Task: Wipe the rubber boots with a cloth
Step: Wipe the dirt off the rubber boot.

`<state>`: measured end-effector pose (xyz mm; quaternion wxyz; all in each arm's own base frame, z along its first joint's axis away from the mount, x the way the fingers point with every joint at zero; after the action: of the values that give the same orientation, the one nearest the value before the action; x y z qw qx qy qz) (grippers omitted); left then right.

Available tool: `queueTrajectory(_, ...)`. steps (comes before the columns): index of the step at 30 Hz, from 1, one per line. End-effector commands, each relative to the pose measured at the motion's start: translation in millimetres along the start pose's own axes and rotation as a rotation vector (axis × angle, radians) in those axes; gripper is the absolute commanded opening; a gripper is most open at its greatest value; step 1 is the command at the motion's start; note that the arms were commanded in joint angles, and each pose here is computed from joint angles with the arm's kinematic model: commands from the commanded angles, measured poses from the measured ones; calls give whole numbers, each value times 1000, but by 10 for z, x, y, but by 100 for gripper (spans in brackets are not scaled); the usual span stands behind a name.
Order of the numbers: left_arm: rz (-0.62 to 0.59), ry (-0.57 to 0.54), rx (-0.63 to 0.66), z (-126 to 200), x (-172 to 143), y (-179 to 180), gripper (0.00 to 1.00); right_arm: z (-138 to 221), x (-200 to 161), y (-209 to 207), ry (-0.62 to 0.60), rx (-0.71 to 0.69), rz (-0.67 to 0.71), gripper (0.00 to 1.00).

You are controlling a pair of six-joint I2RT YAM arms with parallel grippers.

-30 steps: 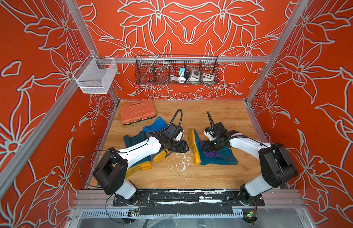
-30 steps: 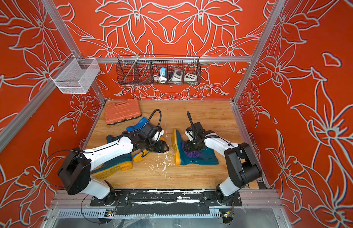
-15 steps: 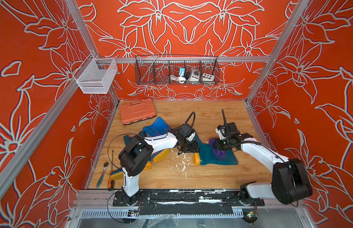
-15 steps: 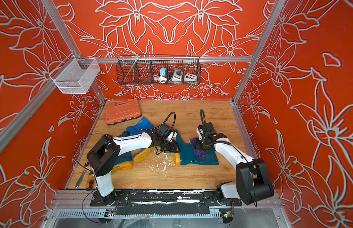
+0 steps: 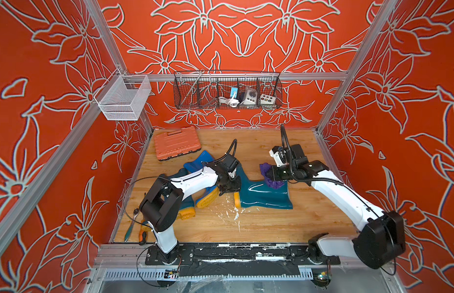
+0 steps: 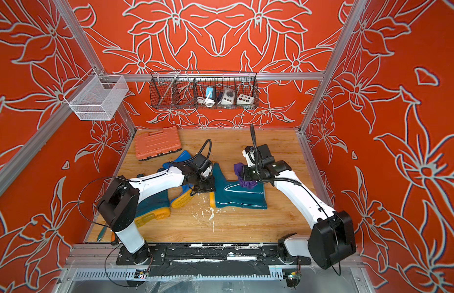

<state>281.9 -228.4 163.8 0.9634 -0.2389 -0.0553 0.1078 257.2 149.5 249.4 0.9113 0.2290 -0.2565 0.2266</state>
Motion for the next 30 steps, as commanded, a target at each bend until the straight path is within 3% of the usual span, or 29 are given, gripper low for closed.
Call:
queueTrajectory(1, 93, 8, 96, -47, -23, 129, 0, -221, 1, 94, 46, 58, -26, 0)
queueTrajectory(5, 72, 6, 92, -50, -17, 96, 36, -543, 13, 173, 94, 121, -37, 0)
queueTrajectory(7, 64, 3, 80, -25, -26, 90, 43, -712, 27, 190, 116, 134, -44, 0)
queueTrajectory(13, 100, 55, 38, -121, -74, 114, 44, -1156, 134, 202, 204, 185, -55, 0)
queueTrajectory(17, 99, 57, 10, -146, -91, 128, 43, -1267, -29, 79, 281, 131, -45, 0)
queueTrajectory(24, 63, 74, -36, -164, -143, 156, 42, -1066, -544, -733, 350, -20, -264, 0)
queueTrajectory(30, 44, 85, -60, -148, -183, 174, 42, -930, -295, -586, 302, 4, -249, 0)
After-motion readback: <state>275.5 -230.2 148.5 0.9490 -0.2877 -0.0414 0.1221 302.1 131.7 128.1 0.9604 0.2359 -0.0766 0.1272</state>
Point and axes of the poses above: each gripper's point midway between its finger pads, its own z axis back along the fingers, its own y axis along the line the jaws close on, x = y × z, the point moved 10 cm from there along z, back along the fingers, and after that the axes turned 11 degrees about z, right-handed, at the moved point
